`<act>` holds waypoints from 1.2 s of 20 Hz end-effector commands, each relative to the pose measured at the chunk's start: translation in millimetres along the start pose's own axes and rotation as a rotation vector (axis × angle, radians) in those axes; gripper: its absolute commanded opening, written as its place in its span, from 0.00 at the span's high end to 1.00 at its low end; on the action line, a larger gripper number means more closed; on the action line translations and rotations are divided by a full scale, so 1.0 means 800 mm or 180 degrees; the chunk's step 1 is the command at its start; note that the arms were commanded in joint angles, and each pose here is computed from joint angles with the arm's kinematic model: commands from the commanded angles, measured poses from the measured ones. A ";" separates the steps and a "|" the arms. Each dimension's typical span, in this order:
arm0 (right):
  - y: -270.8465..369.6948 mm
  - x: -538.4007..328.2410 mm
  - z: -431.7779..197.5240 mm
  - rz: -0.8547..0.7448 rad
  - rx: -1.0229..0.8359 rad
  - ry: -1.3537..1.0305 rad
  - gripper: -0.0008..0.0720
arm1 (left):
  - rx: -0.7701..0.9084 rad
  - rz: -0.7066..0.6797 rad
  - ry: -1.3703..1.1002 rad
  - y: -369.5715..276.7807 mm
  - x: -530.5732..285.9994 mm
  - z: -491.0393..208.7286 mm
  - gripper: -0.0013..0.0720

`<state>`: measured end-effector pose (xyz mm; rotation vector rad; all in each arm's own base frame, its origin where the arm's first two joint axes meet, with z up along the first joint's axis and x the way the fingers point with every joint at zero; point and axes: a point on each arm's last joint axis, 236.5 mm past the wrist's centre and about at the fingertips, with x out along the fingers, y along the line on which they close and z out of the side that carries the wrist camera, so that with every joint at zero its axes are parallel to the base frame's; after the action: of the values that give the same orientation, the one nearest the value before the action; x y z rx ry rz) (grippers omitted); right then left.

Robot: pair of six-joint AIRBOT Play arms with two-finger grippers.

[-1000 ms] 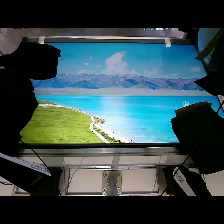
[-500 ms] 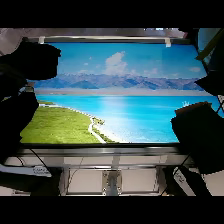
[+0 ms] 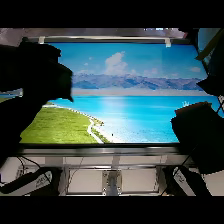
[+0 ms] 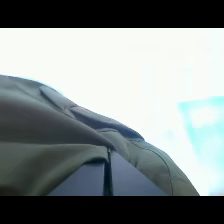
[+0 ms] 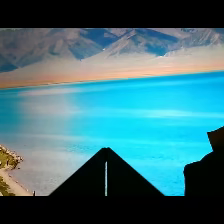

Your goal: Fold the clothes and pants, and hang the long-sleeved shirts on hangers.

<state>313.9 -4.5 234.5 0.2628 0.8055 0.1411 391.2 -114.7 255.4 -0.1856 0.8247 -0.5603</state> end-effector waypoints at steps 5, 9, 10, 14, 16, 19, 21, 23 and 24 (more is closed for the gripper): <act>-0.010 0.000 -0.002 -0.0107 -0.0115 0.0023 0.98 | 0.1033 -0.1291 0.1599 -0.263 0.148 -0.197 0.79; -0.030 -0.001 -0.005 -0.0320 -0.0306 0.0073 0.86 | 0.1062 -0.1356 0.1232 -0.298 0.190 -0.168 0.13; -0.042 -0.003 -0.007 -0.0445 -0.0324 0.0100 0.86 | 0.1042 -0.1280 0.1061 -0.284 0.181 -0.139 0.13; -0.034 0.021 -0.023 -0.0246 -0.0207 0.0198 0.53 | 0.0585 0.0050 0.0625 -0.101 0.147 -0.050 0.13; -0.016 0.053 -0.056 0.0092 -0.0030 0.0441 0.49 | 0.0056 0.0457 0.0639 -0.028 0.147 -0.048 0.13; 0.006 0.105 -0.125 0.0381 0.0094 0.0890 0.49 | -0.0206 0.0512 0.0760 0.015 0.199 -0.071 0.13; 0.039 0.133 -0.155 0.0654 0.0148 0.1009 0.48 | -0.0357 0.0419 0.0949 0.024 0.253 -0.098 0.13; 0.077 0.156 -0.161 0.0893 0.0141 0.0887 0.46 | -0.0560 0.0277 0.0976 0.028 0.305 -0.111 0.13; 0.092 0.166 -0.157 0.0952 0.0109 0.0785 0.46 | -0.0705 0.0192 0.0983 0.029 0.331 -0.118 0.13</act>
<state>302.5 78.2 93.3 0.3420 1.0628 0.3809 452.8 -217.1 59.5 -0.1601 1.1592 -0.4580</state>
